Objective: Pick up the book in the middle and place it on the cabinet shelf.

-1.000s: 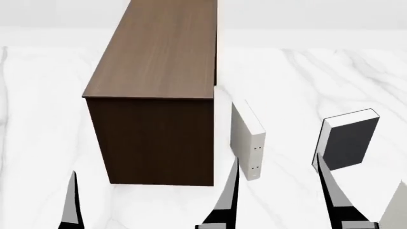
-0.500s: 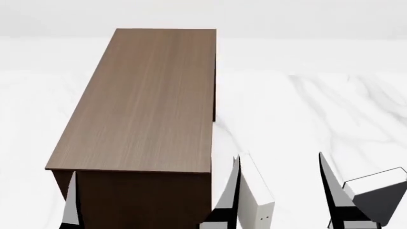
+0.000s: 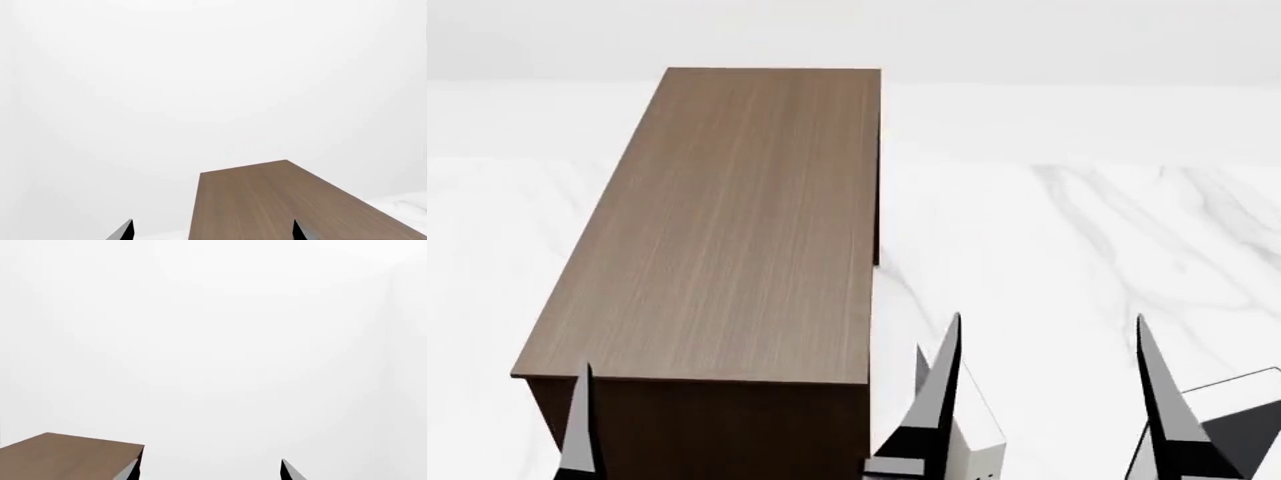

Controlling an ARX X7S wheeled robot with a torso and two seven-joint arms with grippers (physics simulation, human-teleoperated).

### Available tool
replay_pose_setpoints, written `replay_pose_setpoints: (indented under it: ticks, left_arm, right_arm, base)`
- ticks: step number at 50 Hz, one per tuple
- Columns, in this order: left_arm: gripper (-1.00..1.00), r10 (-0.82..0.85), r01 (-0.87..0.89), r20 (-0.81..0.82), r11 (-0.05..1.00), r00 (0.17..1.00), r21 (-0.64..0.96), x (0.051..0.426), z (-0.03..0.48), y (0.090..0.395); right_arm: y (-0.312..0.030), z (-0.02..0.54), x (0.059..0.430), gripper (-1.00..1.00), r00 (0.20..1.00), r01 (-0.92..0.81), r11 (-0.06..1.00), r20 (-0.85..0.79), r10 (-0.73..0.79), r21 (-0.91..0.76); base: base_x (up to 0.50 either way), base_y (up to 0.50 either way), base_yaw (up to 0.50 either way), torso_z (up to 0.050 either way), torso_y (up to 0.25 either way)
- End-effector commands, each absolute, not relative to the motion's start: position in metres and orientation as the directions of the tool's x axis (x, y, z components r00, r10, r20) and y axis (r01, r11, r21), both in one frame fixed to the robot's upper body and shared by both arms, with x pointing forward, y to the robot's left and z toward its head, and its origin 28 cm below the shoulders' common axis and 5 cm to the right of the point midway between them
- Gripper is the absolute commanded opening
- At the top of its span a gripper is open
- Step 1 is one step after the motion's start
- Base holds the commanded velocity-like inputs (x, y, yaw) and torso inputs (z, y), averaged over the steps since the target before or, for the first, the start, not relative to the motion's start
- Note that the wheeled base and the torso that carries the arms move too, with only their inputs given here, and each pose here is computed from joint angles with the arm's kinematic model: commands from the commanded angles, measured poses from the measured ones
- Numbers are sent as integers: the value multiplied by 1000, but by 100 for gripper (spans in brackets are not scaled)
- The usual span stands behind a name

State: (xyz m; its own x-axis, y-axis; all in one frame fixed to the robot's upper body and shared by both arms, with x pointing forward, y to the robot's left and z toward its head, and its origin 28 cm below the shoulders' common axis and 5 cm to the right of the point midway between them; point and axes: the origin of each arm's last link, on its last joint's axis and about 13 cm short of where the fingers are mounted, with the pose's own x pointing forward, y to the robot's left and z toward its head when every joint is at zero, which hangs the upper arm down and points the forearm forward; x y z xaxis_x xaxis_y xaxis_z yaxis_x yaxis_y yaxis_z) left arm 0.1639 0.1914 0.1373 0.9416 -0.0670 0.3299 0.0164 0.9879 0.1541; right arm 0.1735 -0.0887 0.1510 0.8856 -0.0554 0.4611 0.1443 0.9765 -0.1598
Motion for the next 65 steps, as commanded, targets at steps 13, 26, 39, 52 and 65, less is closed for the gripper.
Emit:
replay_pose_setpoints:
  ticks: [13,26,39,52,65]
  left_arm:
    - [100,-65,13,337,988,939,153,165,138,193]
    - [100,-62,11,332,988,941,154,165,138,193]
    - [100,-61,16,305,989,950,147,166,135,193]
    - [100,-59,18,296,990,953,137,166,136,193]
    - [100,-58,21,295,992,954,128,166,137,194]
  right_arm:
    - [-93,153,170,100,855,142,986,512,-79,-85]
    - [-94,153,170,100,857,147,986,509,-87,-79]
    - [-94,152,171,100,866,150,984,493,-86,-91]
    - [-93,152,173,100,875,142,983,480,-70,-116]
    - [-92,150,174,100,877,145,982,475,-71,-119]
  base:
    - [0,0,-414,0,0]
    - [0,0,-500,0,0]
    - [-5,-21,-462,3,0]
    - [-7,-29,0,50,0]
    - [0,0,0,50,0]
